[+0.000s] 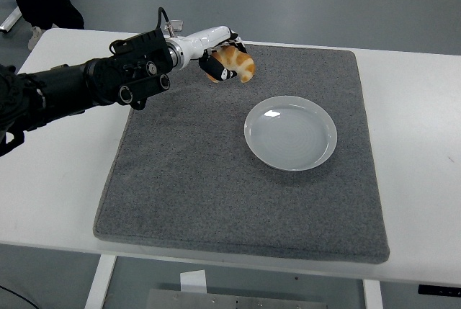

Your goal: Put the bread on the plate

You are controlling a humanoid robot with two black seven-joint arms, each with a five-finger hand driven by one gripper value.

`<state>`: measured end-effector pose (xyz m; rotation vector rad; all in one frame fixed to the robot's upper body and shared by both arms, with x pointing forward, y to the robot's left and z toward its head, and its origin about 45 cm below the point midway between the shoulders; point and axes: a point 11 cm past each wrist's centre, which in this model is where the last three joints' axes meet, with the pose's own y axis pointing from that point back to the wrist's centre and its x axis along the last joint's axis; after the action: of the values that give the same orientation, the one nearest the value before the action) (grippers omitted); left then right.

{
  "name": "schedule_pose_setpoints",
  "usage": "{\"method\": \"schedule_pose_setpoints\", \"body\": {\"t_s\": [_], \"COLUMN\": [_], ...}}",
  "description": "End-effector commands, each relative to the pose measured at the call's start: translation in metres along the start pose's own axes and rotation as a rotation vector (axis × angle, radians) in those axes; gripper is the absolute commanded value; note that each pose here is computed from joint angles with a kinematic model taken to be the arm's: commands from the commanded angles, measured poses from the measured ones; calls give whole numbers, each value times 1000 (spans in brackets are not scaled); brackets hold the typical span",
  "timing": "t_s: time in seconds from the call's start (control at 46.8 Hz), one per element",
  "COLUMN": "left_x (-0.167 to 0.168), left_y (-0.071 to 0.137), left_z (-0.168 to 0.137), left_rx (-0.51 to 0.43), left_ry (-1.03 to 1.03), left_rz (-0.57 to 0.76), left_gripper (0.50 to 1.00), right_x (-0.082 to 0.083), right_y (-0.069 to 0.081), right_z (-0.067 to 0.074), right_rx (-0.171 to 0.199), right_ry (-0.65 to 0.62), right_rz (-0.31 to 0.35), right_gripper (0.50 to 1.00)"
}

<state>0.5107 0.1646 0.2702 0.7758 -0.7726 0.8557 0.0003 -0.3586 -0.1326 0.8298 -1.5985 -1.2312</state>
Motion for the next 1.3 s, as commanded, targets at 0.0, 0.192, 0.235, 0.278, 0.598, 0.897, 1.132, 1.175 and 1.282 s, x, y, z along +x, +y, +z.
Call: {"method": "schedule_pose_setpoints", "body": {"t_s": [0.0,0.192,0.235,0.278,0.598,0.897,1.132,1.175,1.282], "left_x": [15,54,63,72,97,97,70,64,50], "left_y": [2,9,12,14,21,19,7,5,1], "left_z": [7,21,24,27,36,70,116,122,134], "left_rx": [-14,-38,-45,-52,-69,-162,-281,-292,-315], "left_ry": [-8,-36,-41,-48,-67,-80,-89,-88,-92], "left_rz": [18,67,77,89,121,96,39,24,-6], "left_gripper": [500,500,500,500,500,500,500,500,500], "right_x": [0,0,0,0,0,0,0,0,0], "right_y": [0,0,0,0,0,0,0,0,0], "right_z": [0,0,0,0,0,0,0,0,0], "right_rx": [0,0,0,0,0,0,0,0,0], "right_ry": [0,0,0,0,0,0,0,0,0], "right_rz": [0,0,0,-1,-1,0,-1,0,-1], "right_gripper": [952,954,952,952,954,952,952,952,952]}}
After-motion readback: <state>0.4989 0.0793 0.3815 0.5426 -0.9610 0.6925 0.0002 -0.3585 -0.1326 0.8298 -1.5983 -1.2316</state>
